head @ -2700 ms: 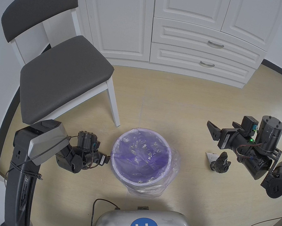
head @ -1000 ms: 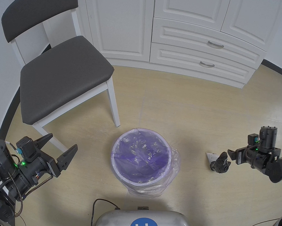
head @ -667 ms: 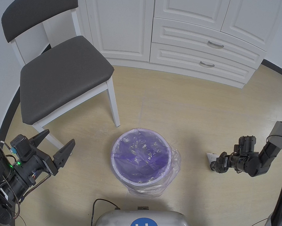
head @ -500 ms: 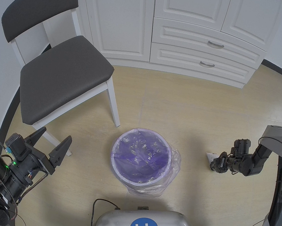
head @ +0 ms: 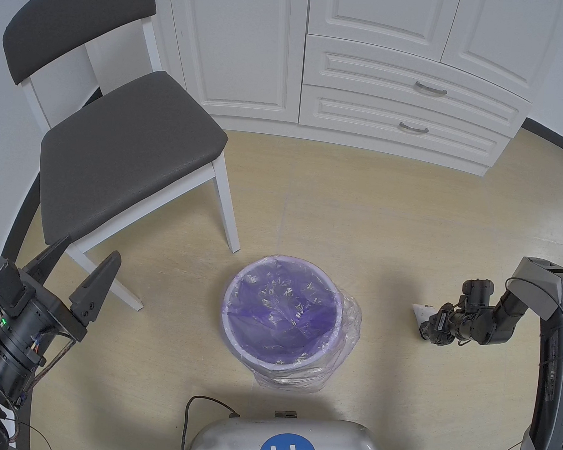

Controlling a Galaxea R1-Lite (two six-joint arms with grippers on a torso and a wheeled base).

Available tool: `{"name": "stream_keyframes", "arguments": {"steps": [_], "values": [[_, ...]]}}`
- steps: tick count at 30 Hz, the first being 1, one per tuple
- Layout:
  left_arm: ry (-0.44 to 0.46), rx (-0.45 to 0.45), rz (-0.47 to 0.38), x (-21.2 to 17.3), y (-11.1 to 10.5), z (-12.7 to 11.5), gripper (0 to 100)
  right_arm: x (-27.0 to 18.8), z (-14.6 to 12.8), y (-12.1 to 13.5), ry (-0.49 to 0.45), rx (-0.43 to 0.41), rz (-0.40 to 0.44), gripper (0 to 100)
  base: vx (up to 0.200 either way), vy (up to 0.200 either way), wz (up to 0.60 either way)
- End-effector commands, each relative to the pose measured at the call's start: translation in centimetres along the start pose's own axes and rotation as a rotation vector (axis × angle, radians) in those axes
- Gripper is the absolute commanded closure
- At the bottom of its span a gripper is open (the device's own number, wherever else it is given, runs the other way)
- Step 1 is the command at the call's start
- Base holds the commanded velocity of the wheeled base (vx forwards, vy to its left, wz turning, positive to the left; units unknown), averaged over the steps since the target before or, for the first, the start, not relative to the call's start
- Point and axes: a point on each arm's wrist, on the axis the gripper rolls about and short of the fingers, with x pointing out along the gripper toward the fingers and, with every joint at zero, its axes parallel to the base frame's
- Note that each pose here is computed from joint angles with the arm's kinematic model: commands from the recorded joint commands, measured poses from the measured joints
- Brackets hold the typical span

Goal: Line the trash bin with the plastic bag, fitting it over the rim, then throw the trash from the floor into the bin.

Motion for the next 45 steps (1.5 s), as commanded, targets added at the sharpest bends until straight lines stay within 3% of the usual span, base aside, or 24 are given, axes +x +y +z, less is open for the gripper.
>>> {"name": "stream_keyframes", "arguments": {"steps": [1, 5, 9, 12, 14, 20, 21, 23, 25, 26, 31, 37, 45], "values": [[-0.006, 0.000, 0.000, -0.6, 0.0, 0.1, 0, 0.7, 0.4, 0.0, 0.011, 0.015, -0.001, 100, 0.000, 0.000, 0.00], [-0.006, 0.000, 0.000, -0.6, 0.0, 0.1, 0, 0.1, 0.4, 0.0, 0.016, 0.021, -0.002, 100, 0.000, 0.000, 0.00], [-0.025, 0.000, 0.004, -0.8, 0.1, 0.4, 0, -5.7, 3.2, 1.7, -0.044, -0.012, 0.049, 100, 0.000, 0.000, 0.00], [-0.042, 0.000, 0.002, -0.9, 0.1, 0.7, 0, -10.2, 4.6, 3.4, -0.088, -0.053, 0.139, 100, 0.000, 0.000, 0.00], [-0.051, 0.004, 0.001, -0.9, 0.1, 0.9, 0, -15.6, 5.5, 5.7, -0.146, -0.094, 0.241, 100, 0.000, 0.000, 0.00], [-0.048, 0.060, -0.002, -0.9, 0.0, 0.8, 0, -25.0, 5.6, 9.8, -0.210, -0.145, 0.420, 100, 0.000, 0.000, 0.00], [-0.048, 0.060, -0.002, -0.9, 0.0, 0.8, 0, -25.0, 5.6, 9.8, -0.210, -0.145, 0.420, 100, 0.000, 0.000, 0.00], [-0.045, 0.083, -0.006, -1.0, 0.0, 0.7, 0, -29.2, 5.2, 11.8, -0.226, -0.140, 0.536, 100, 0.000, 0.000, 0.00], [-0.045, 0.083, -0.006, -1.0, 0.0, 0.7, 0, -29.2, 5.2, 11.8, -0.226, -0.140, 0.536, 100, 0.000, 0.000, 0.00], [-0.046, 0.090, -0.006, -1.1, 0.0, 0.7, 0, -32.1, 4.4, 13.9, -0.203, -0.116, 0.644, 100, 0.000, 0.000, 0.00], [-0.061, 0.095, -0.012, -1.2, -0.1, 1.0, 0, -34.8, 2.4, 18.3, -0.092, -0.047, 0.795, 100, 0.000, 0.000, 0.00], [-0.047, 0.094, -0.021, -1.3, -0.2, 0.8, 0, -34.5, 1.1, 23.1, 0.010, 0.091, 0.788, 100, 0.000, 0.000, 0.00], [-0.035, 0.137, -0.025, -1.0, -0.2, 0.6, 0, -30.9, 0.9, 27.8, 0.185, 0.268, 0.663, 100, 0.000, 0.000, 0.00]]}}
